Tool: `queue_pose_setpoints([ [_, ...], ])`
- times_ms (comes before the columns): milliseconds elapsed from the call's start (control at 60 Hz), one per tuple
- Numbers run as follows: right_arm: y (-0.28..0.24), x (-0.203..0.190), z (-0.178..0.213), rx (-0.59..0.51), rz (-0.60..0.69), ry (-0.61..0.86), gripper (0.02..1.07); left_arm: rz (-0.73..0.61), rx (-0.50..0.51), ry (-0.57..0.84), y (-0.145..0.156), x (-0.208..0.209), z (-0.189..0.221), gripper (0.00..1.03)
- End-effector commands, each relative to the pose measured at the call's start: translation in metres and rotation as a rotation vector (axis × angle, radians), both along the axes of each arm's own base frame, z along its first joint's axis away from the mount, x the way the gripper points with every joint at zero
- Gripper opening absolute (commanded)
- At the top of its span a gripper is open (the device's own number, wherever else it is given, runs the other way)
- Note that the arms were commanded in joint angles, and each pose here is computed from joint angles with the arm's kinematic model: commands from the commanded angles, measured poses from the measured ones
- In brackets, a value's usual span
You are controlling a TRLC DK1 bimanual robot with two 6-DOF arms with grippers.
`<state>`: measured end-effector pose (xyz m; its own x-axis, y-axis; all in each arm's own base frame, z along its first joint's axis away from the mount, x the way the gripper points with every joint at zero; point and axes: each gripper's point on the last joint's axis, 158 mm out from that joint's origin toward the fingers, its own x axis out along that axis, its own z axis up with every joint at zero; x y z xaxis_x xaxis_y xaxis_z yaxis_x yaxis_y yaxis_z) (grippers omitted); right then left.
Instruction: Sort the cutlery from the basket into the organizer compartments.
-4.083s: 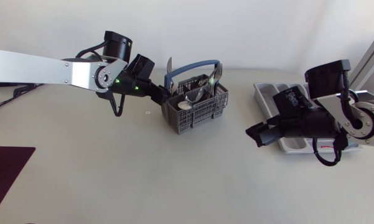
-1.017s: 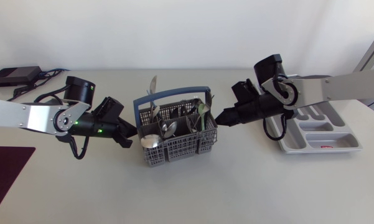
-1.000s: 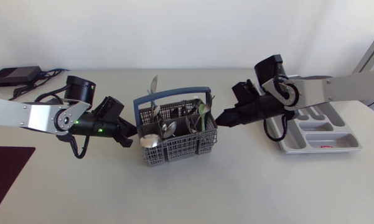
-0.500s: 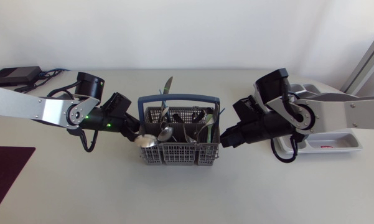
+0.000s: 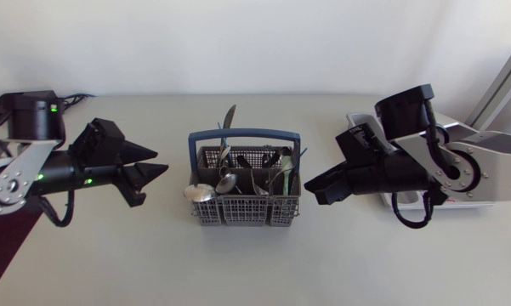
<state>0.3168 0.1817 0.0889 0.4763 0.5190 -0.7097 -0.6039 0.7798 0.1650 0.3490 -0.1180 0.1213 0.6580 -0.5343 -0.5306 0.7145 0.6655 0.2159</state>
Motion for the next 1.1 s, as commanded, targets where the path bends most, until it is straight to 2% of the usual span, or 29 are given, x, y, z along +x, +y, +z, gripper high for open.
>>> queue_pose_setpoints([
  [0,-0.002,-0.014,-0.004,-0.024,0.025,0.009,0.58,-0.056,0.079,-0.055,-0.003,-0.032,-0.008,0.65],
  [117,-0.004,-0.02,0.0,-0.029,0.032,0.009,0.6,-0.117,0.238,-0.227,-0.009,-0.067,-0.01,0.75],
  [217,-0.002,-0.025,0.002,-0.03,0.042,0.011,0.62,-0.152,0.344,-0.374,-0.016,-0.09,-0.004,0.75],
  [333,0.001,-0.03,0.004,-0.029,0.057,0.013,0.64,-0.195,0.452,-0.483,-0.029,-0.104,-0.001,0.75],
  [617,0.017,-0.039,0.003,-0.04,0.097,0.014,0.65,-0.296,0.614,-0.561,-0.05,-0.095,-0.009,0.75],
  [1000,0.014,-0.042,-0.002,-0.056,0.103,0.02,0.65,-0.353,0.708,-0.68,-0.085,-0.07,0.003,0.74],
  [1083,0.012,-0.043,-0.005,-0.061,0.105,0.02,0.65,-0.37,0.732,-0.704,-0.091,-0.067,0.004,0.71],
])
